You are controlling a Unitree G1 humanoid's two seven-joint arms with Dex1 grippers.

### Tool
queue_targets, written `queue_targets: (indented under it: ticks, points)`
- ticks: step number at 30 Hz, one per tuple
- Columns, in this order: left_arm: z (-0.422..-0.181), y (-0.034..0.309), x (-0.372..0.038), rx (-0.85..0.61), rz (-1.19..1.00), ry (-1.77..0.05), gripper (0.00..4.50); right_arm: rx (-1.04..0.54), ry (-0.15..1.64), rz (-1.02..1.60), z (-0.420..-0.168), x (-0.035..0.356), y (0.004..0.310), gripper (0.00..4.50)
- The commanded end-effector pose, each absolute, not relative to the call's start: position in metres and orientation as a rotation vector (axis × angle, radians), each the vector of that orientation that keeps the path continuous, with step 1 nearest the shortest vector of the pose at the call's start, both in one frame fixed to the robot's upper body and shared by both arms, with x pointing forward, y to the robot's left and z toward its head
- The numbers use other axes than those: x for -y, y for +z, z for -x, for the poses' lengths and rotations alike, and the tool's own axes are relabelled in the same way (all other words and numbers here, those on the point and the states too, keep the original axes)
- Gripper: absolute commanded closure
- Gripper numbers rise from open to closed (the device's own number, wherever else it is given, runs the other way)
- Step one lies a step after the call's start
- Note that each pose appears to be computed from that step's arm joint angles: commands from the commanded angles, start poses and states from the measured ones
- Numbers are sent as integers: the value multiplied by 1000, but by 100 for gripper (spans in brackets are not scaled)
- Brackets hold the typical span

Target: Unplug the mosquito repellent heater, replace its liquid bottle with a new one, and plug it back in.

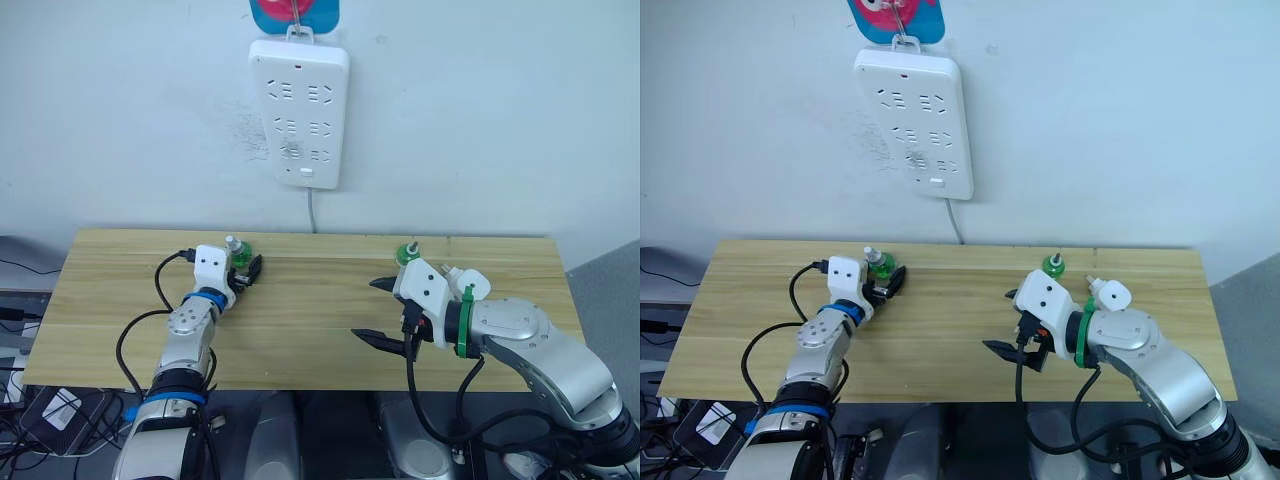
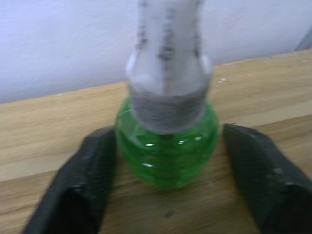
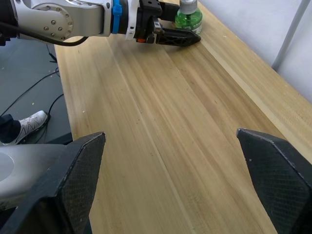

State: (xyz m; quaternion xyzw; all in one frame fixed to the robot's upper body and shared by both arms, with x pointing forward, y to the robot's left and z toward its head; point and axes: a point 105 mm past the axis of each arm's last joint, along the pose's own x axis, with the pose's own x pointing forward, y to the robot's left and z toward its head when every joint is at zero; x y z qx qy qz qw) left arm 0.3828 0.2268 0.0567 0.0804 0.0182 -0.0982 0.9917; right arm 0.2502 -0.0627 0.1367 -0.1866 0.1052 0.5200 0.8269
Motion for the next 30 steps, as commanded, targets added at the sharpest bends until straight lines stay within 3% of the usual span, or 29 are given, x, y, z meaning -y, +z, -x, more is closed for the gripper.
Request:
queue_targets:
  ticks: [1,2,6,16,23,30]
  points:
    - [-378,46,-223,-54,-179,-202,208,-193,1114,393,-241,63,146,0]
    - [-378,47,-223,-47,-182,-201,228,-196,1112,392,-240,64,146,0]
    - [-372,52,-225,-17,-205,-198,228,-203,1107,390,-238,67,146,0]
    - [-312,91,-156,41,-359,-700,228,-123,1098,389,-256,77,160,0]
    - [-288,126,-115,115,-469,-1000,228,-34,1198,321,-247,71,185,0]
    - [-274,143,-89,125,-475,-1225,228,-3,1232,282,-245,53,186,0]
